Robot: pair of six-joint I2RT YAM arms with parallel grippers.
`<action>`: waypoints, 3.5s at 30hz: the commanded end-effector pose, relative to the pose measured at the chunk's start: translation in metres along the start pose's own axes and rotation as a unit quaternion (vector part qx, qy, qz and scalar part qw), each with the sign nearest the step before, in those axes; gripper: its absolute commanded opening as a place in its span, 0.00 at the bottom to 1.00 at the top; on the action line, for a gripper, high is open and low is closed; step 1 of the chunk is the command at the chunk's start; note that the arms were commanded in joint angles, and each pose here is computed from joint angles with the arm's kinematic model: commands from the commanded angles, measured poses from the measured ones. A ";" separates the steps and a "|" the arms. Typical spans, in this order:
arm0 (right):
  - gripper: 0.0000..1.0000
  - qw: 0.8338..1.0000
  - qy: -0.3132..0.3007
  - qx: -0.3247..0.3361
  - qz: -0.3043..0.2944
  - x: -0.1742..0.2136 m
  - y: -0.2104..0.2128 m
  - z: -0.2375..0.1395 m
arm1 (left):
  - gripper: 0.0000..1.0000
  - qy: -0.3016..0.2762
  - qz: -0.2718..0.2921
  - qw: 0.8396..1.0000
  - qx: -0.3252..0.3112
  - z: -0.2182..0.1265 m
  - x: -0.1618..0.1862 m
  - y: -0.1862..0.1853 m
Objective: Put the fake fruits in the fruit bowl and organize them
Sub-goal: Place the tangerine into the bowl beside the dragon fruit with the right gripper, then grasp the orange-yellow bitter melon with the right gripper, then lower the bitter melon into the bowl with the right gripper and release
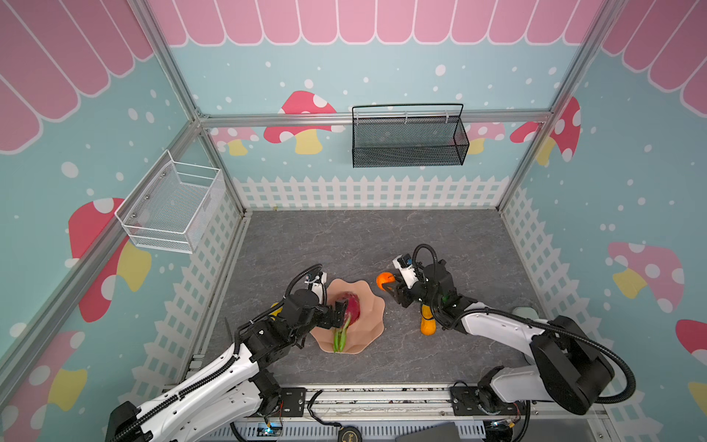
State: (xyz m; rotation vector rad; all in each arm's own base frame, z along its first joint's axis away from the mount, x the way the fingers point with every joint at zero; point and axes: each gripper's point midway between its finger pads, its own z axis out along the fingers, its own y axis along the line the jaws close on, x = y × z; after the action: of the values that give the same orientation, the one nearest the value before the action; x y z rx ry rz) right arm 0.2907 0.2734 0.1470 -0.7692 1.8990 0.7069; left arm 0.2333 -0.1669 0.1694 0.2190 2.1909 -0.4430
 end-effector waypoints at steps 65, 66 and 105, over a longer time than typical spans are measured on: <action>0.40 0.912 0.197 0.299 0.198 0.148 -0.071 -0.085 | 1.00 -0.002 0.026 0.998 0.064 -0.012 0.004 -0.030; 0.39 0.919 0.189 0.289 0.192 0.141 -0.068 -0.083 | 1.00 -0.007 0.025 0.998 0.059 -0.014 0.002 -0.027; 0.43 0.848 0.040 -0.279 -0.449 0.045 0.151 -0.007 | 1.00 -0.022 -0.011 1.000 0.005 -0.065 -0.011 0.004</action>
State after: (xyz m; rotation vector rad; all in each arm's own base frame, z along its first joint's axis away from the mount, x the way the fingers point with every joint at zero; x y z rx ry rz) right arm 0.1581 0.3515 0.1377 -1.8208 1.2339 0.6495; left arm 0.1957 -0.1428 0.2170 0.2041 2.1320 -0.4843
